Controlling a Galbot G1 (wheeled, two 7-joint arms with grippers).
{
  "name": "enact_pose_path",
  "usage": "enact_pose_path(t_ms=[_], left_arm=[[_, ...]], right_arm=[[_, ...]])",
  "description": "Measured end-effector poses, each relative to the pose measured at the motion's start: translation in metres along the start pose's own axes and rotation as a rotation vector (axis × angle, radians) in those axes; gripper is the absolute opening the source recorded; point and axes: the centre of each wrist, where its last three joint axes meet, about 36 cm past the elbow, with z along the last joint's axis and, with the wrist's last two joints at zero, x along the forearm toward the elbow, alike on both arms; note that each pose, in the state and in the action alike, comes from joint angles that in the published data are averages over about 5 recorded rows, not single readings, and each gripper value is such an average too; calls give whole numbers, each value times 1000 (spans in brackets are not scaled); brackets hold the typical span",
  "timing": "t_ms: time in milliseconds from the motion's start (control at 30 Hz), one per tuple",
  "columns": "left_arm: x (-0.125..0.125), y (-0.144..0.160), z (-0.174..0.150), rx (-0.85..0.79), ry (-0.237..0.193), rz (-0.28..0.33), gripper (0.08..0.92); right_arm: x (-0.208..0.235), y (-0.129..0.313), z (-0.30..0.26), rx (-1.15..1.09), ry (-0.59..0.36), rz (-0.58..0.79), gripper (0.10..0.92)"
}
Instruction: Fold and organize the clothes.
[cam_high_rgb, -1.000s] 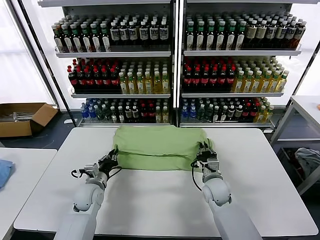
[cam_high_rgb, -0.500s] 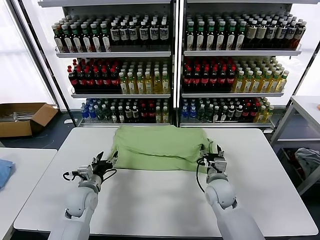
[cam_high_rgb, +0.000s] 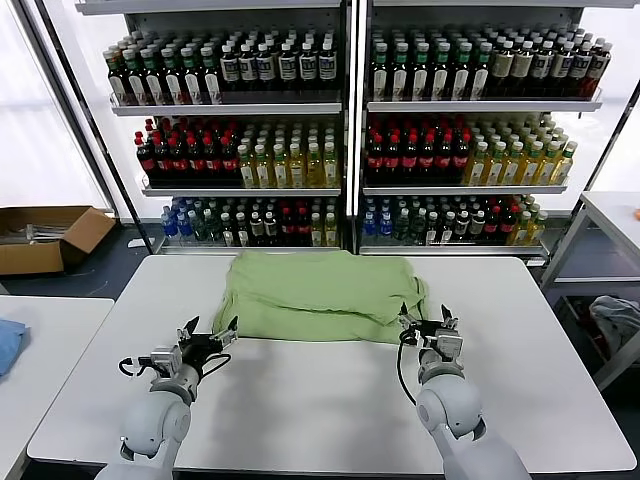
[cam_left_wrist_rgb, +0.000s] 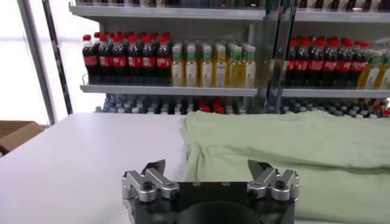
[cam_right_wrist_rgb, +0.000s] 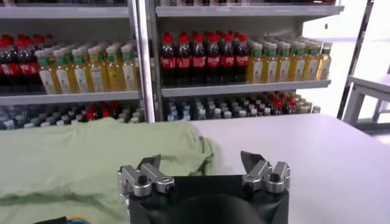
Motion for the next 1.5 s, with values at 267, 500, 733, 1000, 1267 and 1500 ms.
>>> enact_pose_path(t_ms=[267,500,733,1000,1267,1500], left_arm=[[5,8,-3,-18,11,-7,823],[1,10,-5,-44,28,-6,823],[-10,14,-3,-69,56,-5,822],[-21,16,7,-77,95,-8,653],[-25,15,18,-86,130,-3,419],[-25,14,23,-94,143,12,220]], right_arm=[[8,-4,9,16,61,6,823],[9,-3,13,31,98,-2,823],[5,-4,23,40,138,6,782],[4,-7,36,44,166,7,551],[7,-6,44,48,180,0,326],[10,-6,49,49,186,2,139]])
